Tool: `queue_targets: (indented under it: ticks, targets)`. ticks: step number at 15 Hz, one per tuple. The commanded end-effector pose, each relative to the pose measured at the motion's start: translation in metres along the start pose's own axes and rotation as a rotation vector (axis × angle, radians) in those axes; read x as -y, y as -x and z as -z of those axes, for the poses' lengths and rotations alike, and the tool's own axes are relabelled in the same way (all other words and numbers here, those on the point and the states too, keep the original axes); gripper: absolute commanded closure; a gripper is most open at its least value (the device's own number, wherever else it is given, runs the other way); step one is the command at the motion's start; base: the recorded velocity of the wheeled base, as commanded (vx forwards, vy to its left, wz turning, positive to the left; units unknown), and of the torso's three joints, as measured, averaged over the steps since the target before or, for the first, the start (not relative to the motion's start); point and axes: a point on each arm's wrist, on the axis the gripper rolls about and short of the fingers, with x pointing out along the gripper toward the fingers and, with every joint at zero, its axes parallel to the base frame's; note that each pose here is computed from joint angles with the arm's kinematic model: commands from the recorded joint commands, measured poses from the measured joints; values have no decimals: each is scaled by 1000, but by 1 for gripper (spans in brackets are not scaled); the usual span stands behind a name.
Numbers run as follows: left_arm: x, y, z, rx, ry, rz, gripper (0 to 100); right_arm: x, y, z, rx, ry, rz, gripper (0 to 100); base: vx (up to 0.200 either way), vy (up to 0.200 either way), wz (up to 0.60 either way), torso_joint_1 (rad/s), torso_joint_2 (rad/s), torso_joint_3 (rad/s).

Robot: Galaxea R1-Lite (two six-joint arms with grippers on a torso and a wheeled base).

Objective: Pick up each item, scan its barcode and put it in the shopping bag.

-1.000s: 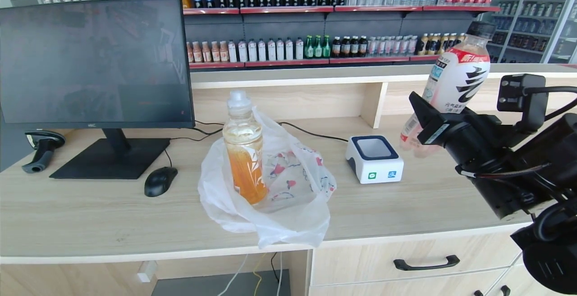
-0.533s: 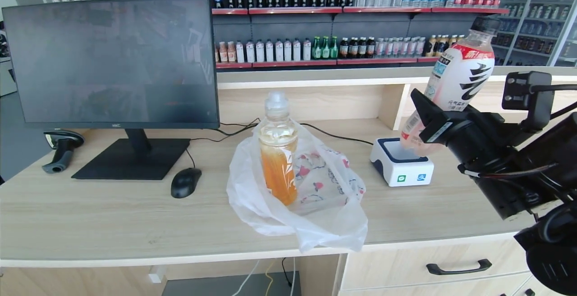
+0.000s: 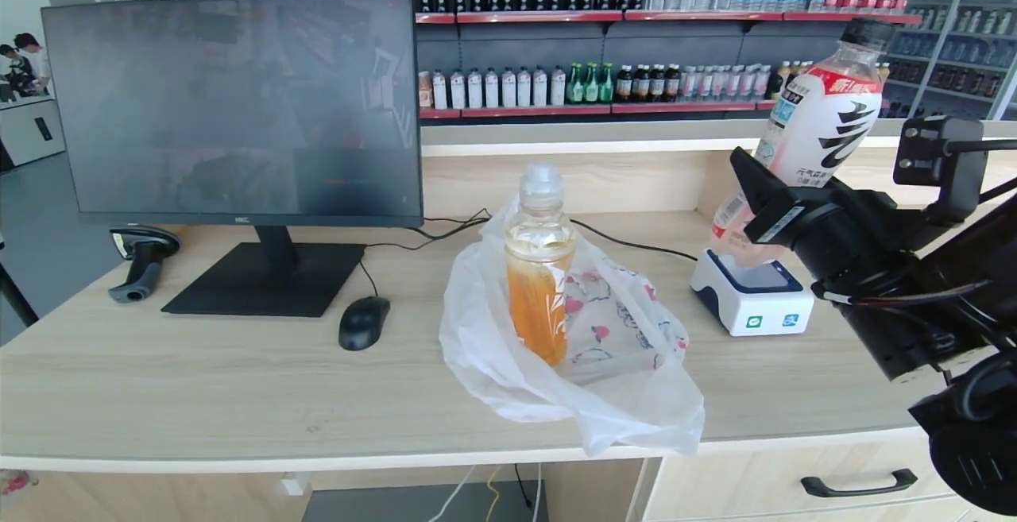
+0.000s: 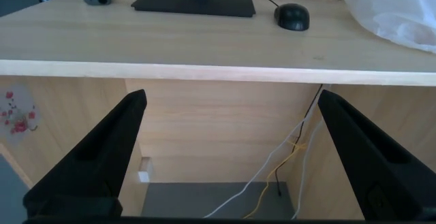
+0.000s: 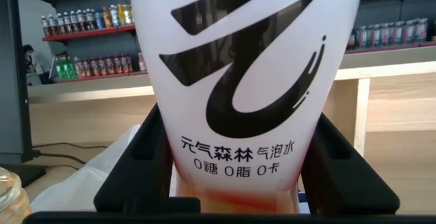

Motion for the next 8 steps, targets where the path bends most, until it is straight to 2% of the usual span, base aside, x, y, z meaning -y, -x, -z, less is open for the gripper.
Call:
queue_targets:
  ticks: [1,3,8]
  targets:
    - [0,0,0,2,0,-1,0,-1,1,-2,5,-3,-5,100,0,0,600,100,-276,-129]
    - [0,0,0,2,0,-1,0,1,6,-1,-8,1,-5,100,0,0,0,156,-327,-181]
    - [0,0,0,2,0,-1,0,3,13,-3,-18,2,-5,100,0,0,0,8,-14,-8]
